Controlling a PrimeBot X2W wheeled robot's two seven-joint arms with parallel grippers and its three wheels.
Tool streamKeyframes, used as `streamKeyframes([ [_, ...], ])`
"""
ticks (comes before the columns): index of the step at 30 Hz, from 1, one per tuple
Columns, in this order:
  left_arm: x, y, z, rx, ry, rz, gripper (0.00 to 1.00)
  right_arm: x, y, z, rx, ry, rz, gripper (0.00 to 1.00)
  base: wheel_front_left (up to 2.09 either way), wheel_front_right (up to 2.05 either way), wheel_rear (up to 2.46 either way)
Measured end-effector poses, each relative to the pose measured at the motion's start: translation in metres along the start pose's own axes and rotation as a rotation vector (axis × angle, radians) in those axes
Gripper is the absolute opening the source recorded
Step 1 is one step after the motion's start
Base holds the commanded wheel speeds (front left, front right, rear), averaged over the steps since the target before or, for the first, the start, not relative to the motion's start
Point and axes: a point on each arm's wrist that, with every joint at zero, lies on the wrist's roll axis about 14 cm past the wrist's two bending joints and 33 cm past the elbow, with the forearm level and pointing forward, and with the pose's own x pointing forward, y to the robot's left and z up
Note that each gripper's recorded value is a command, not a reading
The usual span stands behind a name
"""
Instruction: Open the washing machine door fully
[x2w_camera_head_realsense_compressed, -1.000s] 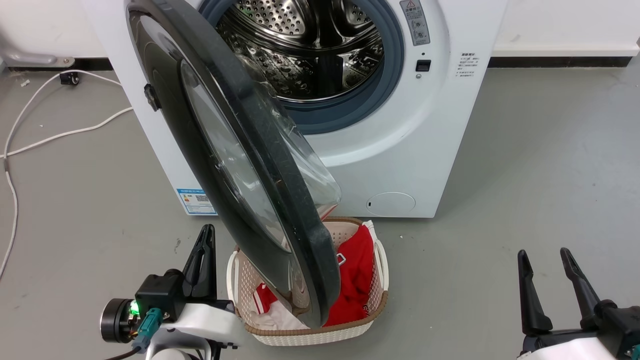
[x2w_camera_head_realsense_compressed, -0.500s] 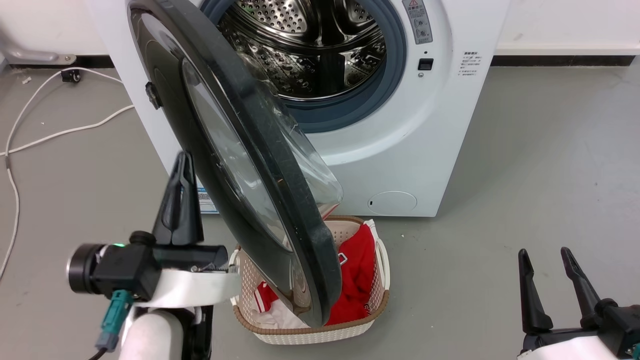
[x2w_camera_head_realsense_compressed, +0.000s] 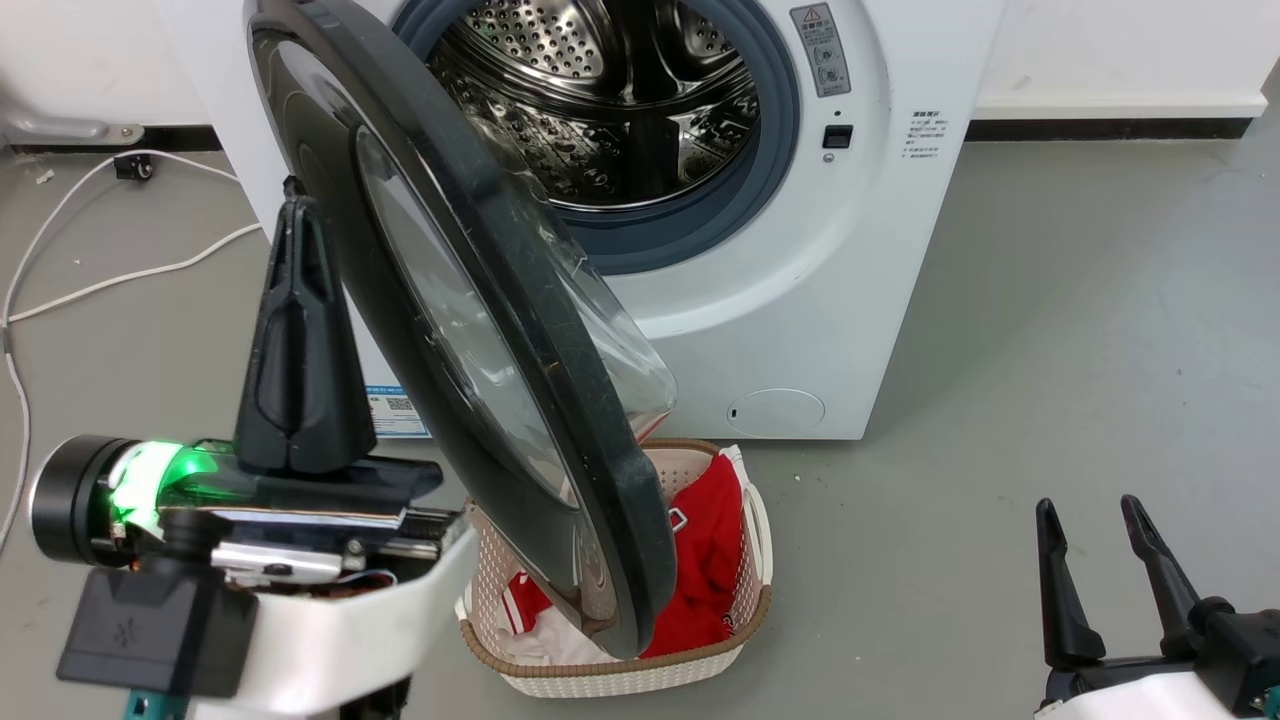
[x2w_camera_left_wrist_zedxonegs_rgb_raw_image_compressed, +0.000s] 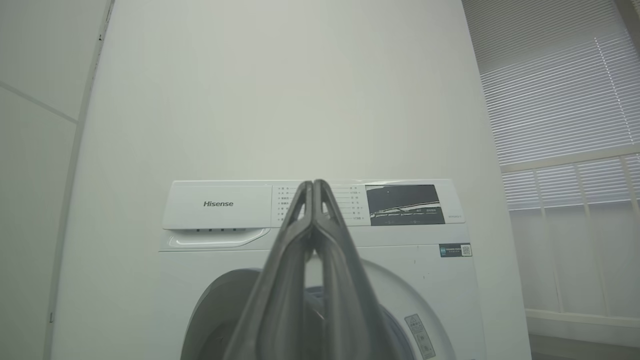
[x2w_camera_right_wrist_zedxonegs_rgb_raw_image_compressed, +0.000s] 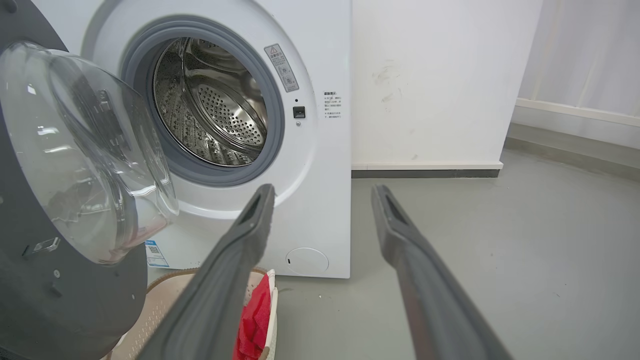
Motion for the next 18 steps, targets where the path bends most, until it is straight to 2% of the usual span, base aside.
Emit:
streamKeyframes([
  [6, 0.002, -0.035, 0.018, -0.089, -0.037, -0.107, 0.0, -0.002, -0.002, 0.001, -0.001, -0.001, -0.008, 1.0, 0.0, 0.0, 0.0],
  [18, -0.028, -0.102, -0.001, -0.26, 0.149, -0.306, 0.0, -0.001, 0.001, -0.003, 0.005, 0.013, 0.001, 1.0, 0.0, 0.0, 0.0],
])
